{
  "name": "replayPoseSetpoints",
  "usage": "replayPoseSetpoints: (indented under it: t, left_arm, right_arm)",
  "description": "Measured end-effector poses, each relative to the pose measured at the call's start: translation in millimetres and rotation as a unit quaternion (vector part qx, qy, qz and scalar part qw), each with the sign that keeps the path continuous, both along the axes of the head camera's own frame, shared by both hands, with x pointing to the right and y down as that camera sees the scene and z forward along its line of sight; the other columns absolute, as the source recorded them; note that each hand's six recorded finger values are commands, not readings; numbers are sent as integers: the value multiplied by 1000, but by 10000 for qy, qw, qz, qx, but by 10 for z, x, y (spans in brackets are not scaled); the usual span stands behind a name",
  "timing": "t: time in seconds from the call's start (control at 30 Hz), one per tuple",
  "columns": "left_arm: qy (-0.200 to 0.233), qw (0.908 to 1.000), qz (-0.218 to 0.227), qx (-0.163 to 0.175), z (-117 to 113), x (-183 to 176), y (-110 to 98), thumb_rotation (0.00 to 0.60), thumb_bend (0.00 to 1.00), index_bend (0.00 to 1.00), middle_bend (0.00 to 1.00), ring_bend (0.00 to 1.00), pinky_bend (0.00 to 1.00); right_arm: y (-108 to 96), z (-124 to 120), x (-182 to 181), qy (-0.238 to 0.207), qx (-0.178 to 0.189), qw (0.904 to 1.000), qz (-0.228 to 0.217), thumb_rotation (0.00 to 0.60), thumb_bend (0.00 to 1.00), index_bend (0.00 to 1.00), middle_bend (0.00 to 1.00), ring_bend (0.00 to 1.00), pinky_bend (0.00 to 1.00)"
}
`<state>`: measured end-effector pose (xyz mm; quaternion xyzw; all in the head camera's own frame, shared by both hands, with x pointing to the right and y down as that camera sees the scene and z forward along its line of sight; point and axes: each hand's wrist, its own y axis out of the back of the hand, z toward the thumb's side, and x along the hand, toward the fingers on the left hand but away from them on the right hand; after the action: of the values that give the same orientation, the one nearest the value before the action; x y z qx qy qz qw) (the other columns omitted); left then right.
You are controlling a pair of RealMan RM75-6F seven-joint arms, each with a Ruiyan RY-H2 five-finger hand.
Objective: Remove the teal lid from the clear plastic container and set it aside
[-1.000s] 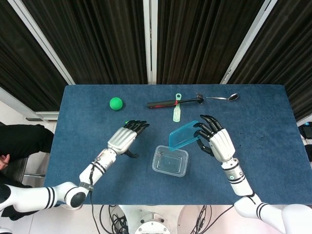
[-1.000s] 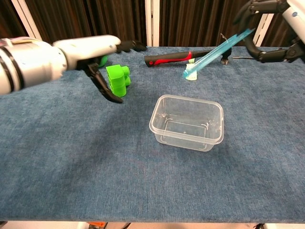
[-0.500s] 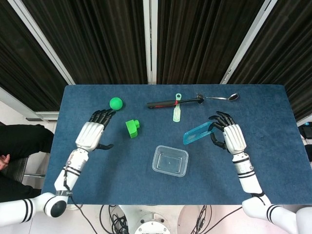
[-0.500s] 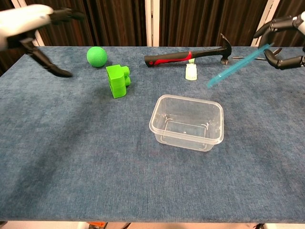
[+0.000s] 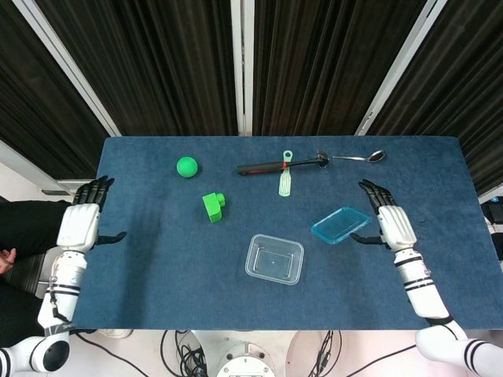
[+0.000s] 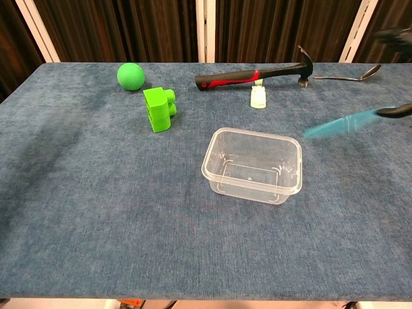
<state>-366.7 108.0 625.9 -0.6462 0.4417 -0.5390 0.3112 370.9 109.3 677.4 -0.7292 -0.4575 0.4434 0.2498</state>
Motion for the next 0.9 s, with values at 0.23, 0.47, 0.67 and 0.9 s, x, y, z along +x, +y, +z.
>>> replayPoseSetpoints:
  t: [0.23,0.47,0.67,0.9]
  left_arm:
    - [-604,9977,-312,87,-178,-449,105,600,55,36,16,0,0]
    - [-1061,9939,-73,307,-382,-610,213,600,57,84,31,0,21]
    - [-1341,9898,246,404,-582,-583,475,600,56,84,30,0,15]
    - [-1451,9882,181,452,-738,-572,856,600,56,84,31,0,4]
  right_arm:
    - [122,-382,382,389,154,9991,38,600,68,95,147,4,9]
    - [338,-745,506,719,356,9968,61,600,119,212,193,44,58]
    - [614,-956,474,873,117,9961,-109,600,124,149,132,9,22]
    - [853,-1084,472,899,186,9957,-120,600,124,123,115,0,0]
